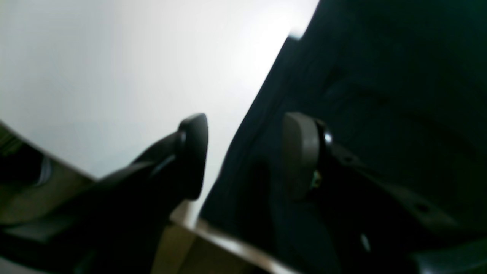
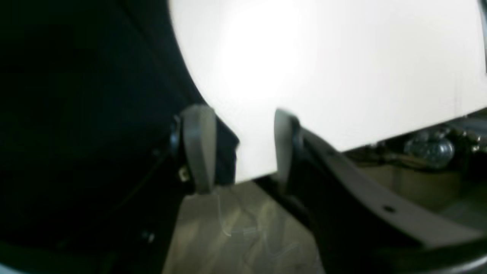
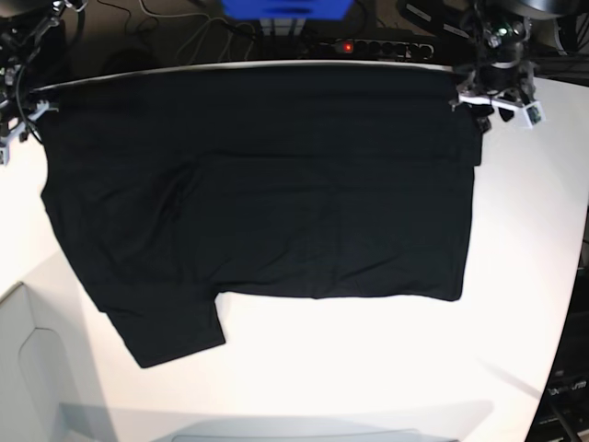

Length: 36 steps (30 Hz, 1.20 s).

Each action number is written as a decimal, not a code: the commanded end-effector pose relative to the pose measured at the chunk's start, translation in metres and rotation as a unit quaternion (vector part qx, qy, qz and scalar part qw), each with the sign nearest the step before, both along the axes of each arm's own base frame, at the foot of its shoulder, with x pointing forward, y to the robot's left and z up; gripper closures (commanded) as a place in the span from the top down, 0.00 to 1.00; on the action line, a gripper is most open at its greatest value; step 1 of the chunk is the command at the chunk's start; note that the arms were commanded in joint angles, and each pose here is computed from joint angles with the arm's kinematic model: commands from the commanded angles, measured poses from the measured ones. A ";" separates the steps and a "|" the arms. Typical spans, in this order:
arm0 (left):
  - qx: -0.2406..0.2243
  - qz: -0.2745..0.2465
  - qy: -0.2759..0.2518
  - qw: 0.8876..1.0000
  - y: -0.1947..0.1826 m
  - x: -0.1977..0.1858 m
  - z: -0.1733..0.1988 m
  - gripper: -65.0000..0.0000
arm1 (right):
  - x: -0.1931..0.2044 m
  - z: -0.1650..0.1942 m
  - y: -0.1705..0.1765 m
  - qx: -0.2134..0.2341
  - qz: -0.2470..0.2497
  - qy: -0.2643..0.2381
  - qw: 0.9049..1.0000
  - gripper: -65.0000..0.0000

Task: Fold the T-shirt properly
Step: 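Reach both grippers to the hem corners and grasp them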

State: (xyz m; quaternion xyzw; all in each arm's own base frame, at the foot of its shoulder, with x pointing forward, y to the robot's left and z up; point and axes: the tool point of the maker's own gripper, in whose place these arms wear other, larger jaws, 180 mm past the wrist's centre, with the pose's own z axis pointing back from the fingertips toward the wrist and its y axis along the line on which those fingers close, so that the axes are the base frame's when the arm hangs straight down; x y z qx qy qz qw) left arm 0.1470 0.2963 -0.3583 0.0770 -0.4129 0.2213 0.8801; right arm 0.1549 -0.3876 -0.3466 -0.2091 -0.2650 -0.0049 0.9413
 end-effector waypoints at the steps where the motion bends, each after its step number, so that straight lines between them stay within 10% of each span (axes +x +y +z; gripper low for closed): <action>1: 0.014 -0.002 -0.014 1.000 0.004 0.003 0.011 0.47 | 0.007 0.013 -0.004 -0.014 0.001 -0.018 1.000 0.43; 10: 0.046 0.035 -0.069 0.996 0.035 0.025 0.042 0.54 | 0.051 0.034 0.002 -0.015 0.016 -0.074 0.997 0.56; 19: 0.035 0.045 -0.206 0.977 0.039 0.115 0.096 0.66 | 0.206 0.036 0.071 0.081 0.132 -0.137 0.978 0.56; 27: -0.020 0.018 -0.207 0.978 0.025 0.186 0.072 0.66 | 0.299 0.019 0.089 0.175 0.103 -0.223 0.953 0.56; 36: -0.050 -0.009 -0.157 0.986 0.025 0.251 0.037 0.66 | 0.318 -0.017 0.042 0.224 0.025 -0.282 0.933 0.56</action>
